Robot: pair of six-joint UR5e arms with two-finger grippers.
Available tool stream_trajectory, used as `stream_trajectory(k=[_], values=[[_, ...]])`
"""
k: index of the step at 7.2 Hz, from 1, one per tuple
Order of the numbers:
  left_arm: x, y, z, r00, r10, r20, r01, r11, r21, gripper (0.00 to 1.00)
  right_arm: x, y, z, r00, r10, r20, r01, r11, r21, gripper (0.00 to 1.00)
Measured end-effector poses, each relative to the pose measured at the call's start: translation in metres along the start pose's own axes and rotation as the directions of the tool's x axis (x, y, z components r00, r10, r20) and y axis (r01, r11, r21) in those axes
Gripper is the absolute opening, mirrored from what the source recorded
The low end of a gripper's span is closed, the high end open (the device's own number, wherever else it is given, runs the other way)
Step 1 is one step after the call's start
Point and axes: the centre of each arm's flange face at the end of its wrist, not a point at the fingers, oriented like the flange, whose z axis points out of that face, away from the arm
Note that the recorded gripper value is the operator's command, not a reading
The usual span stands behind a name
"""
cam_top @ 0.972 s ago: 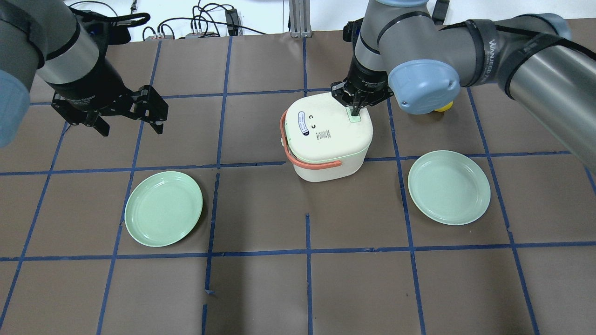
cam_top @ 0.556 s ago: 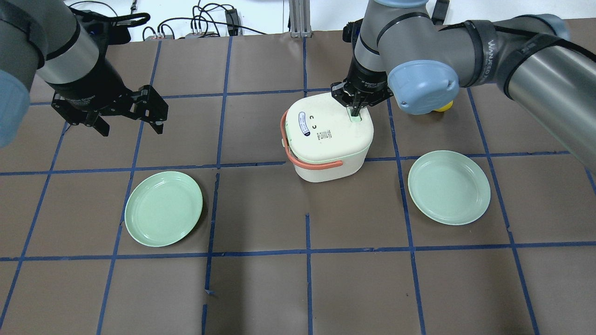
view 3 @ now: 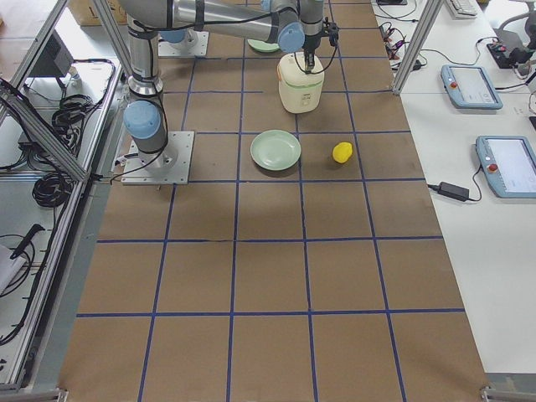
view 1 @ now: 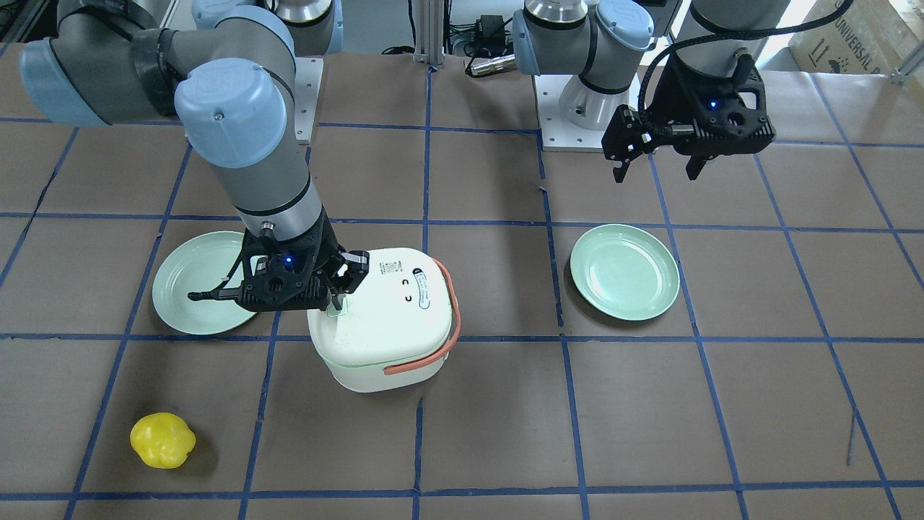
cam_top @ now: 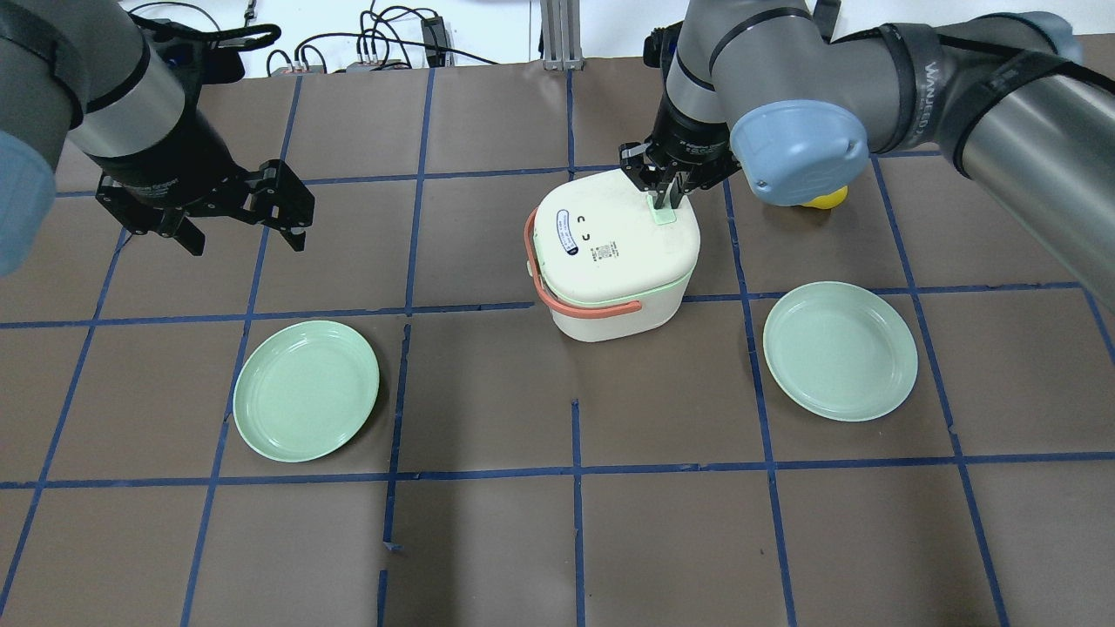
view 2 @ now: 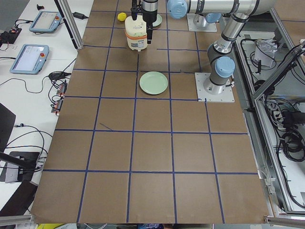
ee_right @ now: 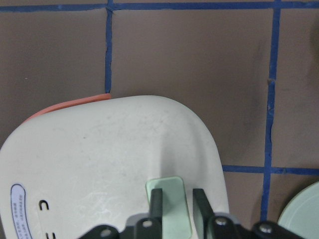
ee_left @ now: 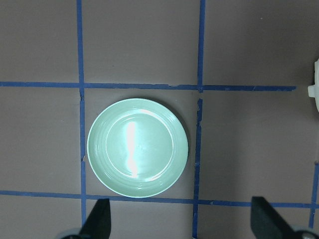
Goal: Press rice cooker button
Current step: 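Lift the right gripper as the cooker lid springs open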
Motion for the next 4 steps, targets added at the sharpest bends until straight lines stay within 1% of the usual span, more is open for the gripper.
stream_trajectory(k=[1,2,4], values=[[0.000,0.000,0.000,1.000,0.000,0.000,0.000,1.000,0.000,1.00,0.001,0.003,-0.011,1.000,-0.007,-0.010,0.007,1.000,0.002,1.00],[0.000,0.000,0.000,1.000,0.000,0.000,0.000,1.000,0.000,1.00,0.001,0.008,-0.032,1.000,-0.009,-0.017,0.009,1.000,0.003,1.00],[0.000,0.000,0.000,1.000,0.000,0.000,0.000,1.000,0.000,1.00,0.003,0.014,-0.089,1.000,-0.001,-0.022,0.002,1.000,0.009,1.00]])
